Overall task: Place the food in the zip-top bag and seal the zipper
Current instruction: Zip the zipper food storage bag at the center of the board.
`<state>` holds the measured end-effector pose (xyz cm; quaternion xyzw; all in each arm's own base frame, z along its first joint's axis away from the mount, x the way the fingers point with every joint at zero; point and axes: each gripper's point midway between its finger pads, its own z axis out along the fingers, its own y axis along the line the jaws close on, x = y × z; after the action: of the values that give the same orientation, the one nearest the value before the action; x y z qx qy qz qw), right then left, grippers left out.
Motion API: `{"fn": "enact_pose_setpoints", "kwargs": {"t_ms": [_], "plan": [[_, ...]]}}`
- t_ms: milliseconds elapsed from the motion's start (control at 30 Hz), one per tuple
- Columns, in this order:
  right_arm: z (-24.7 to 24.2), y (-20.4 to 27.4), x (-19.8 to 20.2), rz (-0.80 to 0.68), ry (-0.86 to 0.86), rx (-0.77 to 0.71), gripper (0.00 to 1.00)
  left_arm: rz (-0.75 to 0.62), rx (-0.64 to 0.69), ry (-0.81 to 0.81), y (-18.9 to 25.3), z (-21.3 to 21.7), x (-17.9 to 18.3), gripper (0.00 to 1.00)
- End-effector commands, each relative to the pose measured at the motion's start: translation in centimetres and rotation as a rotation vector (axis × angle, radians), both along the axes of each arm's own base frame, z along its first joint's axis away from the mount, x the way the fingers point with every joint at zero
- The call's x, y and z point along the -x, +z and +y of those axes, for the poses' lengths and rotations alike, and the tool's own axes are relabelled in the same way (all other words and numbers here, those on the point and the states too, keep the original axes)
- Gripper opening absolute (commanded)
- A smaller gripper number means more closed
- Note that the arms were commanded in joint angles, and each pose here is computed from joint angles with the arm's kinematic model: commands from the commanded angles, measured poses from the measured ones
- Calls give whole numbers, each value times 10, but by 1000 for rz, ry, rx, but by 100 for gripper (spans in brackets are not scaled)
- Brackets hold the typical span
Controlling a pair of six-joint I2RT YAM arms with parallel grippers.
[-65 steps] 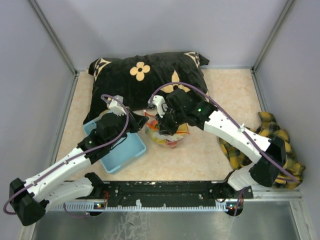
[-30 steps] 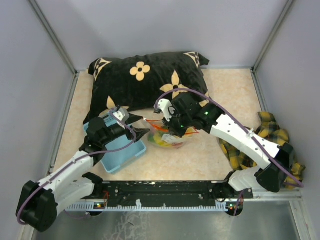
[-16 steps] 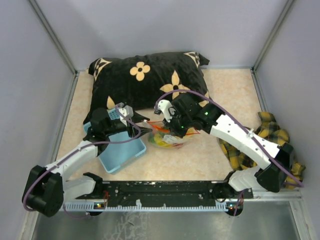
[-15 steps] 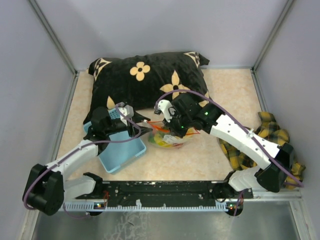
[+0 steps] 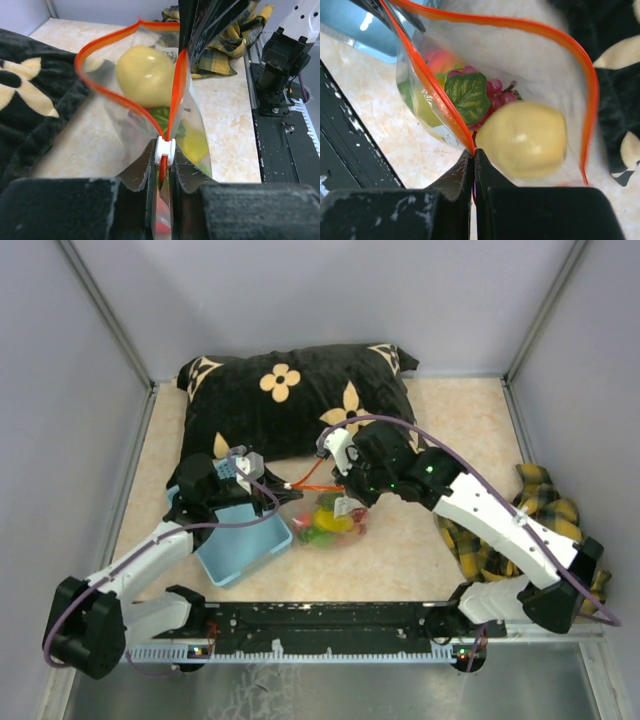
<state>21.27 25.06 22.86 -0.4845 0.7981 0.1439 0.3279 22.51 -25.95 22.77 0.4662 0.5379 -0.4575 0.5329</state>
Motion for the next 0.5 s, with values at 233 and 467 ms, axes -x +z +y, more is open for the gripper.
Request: {"fn": "enact_pose_setpoints", "kwargs": {"t_ms": [233,467], "plan": [[7,47,4,-118,20,-171,14,-29,43,64,9,10,7,1],[21,74,13,-143,127,-250,45,-46,51,30,15,8,13,1]]}}
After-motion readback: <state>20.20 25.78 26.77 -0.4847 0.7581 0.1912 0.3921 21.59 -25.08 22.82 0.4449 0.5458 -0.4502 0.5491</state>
